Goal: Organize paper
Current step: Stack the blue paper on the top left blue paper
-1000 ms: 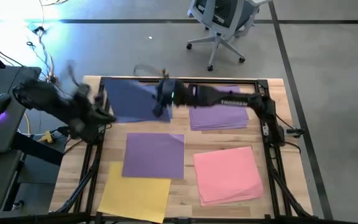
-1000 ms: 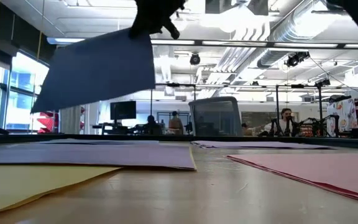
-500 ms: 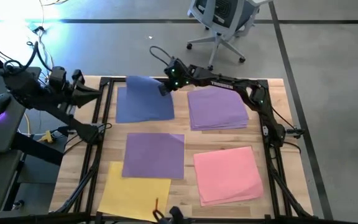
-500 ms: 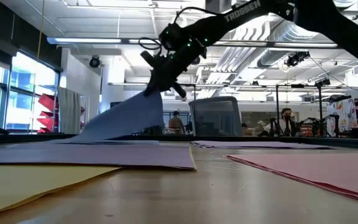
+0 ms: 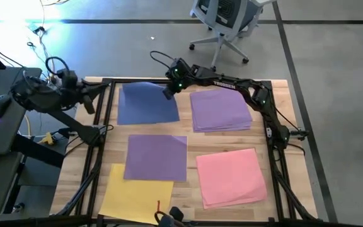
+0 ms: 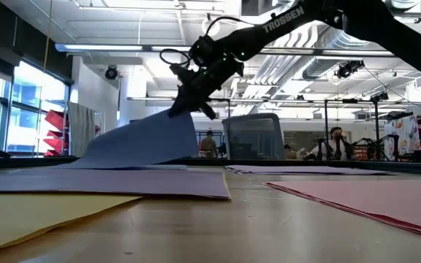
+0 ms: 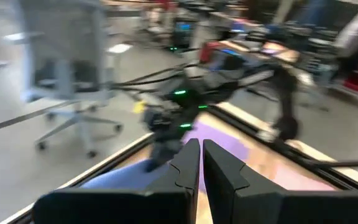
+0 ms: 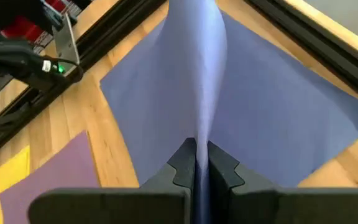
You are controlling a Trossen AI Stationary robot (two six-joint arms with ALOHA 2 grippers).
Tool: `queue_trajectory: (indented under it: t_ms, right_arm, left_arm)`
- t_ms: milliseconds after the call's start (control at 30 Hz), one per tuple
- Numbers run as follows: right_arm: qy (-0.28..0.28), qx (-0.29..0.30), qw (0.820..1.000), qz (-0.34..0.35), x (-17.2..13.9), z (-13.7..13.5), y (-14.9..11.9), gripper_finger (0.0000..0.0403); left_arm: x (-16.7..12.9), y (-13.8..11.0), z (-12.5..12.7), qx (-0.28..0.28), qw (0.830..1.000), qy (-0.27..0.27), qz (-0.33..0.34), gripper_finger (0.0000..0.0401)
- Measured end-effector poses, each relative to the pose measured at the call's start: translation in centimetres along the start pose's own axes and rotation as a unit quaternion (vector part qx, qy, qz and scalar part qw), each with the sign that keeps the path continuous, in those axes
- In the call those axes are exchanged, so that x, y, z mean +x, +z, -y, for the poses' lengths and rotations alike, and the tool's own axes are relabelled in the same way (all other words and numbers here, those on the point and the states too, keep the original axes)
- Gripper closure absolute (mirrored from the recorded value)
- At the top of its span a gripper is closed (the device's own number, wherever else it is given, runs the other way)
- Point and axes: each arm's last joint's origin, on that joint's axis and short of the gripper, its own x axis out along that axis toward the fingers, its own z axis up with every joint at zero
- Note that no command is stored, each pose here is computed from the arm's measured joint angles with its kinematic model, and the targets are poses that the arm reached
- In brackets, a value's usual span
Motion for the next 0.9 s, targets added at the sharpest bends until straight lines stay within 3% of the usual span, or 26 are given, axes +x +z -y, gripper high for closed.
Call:
queue_trajectory:
  t_ms: [200,700,900]
  right_arm:
    - [-0.025,-0.047,0.999,0.003,0.8,0.6,-0.3,0.0403]
    - [-0.096,-0.195,0.975,0.057,2.2,-2.5,-0.5,0.0399]
    - [-0.108,-0.211,0.971,0.037,3.6,-1.8,-1.4,0.0341]
  left_arm:
    - [0.8,-1.0,0.1,-0.047,0.997,0.061,-0.023,0.0401]
    - [6.5,-3.3,4.9,-0.034,0.976,0.123,-0.176,0.0401]
    - [9.3,-4.1,5.5,-0.030,0.956,0.145,-0.252,0.0401]
